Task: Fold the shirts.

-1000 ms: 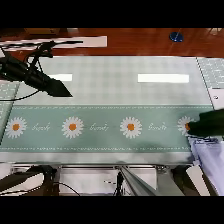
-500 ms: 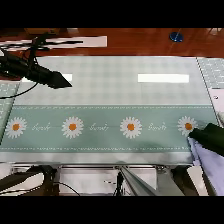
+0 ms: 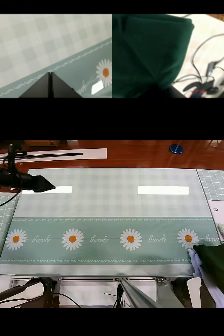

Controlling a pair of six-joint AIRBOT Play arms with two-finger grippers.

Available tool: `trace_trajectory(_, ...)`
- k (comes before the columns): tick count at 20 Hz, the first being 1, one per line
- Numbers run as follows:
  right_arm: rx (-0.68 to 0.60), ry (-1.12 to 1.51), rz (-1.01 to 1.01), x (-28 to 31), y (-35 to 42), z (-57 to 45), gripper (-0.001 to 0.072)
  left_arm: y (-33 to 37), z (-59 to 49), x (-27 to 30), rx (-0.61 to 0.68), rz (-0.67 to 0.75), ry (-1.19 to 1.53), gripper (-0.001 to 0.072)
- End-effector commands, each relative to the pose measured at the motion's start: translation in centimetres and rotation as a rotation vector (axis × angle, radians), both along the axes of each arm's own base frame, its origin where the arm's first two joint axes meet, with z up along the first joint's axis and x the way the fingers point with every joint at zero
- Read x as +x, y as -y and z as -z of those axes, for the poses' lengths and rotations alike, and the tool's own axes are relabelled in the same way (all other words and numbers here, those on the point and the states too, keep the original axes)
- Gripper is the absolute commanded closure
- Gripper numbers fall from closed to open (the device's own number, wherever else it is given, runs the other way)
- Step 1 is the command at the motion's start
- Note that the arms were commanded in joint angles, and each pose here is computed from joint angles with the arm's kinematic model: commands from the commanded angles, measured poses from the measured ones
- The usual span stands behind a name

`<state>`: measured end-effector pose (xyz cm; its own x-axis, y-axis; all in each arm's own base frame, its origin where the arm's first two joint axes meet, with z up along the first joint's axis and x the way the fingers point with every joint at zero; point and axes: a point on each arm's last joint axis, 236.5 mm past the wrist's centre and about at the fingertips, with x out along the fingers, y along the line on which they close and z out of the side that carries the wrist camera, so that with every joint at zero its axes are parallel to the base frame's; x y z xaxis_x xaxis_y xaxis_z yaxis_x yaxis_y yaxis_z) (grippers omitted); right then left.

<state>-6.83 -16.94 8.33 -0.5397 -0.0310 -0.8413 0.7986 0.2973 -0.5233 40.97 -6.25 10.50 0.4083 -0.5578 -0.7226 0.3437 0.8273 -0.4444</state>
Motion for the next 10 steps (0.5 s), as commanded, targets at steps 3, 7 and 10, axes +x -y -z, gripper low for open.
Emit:
trace_trajectory(3,0.029,-0.197,-0.050,-3.6,0.3,1.9,0.0685,-4.9,-0.1,0.6,-0.001,-0.124,0.005,0.0679)
trace_trajectory(7,0.103,-0.163,-0.178,-2.8,0.7,2.7,0.0216,-4.9,-0.3,0.7,-0.012,-0.128,0.008,0.0676)
trace_trajectory(10,0.042,-0.122,-0.241,-1.6,2.9,2.9,0.0221,-4.6,-0.3,0.8,-0.019,-0.124,0.008,0.0390)
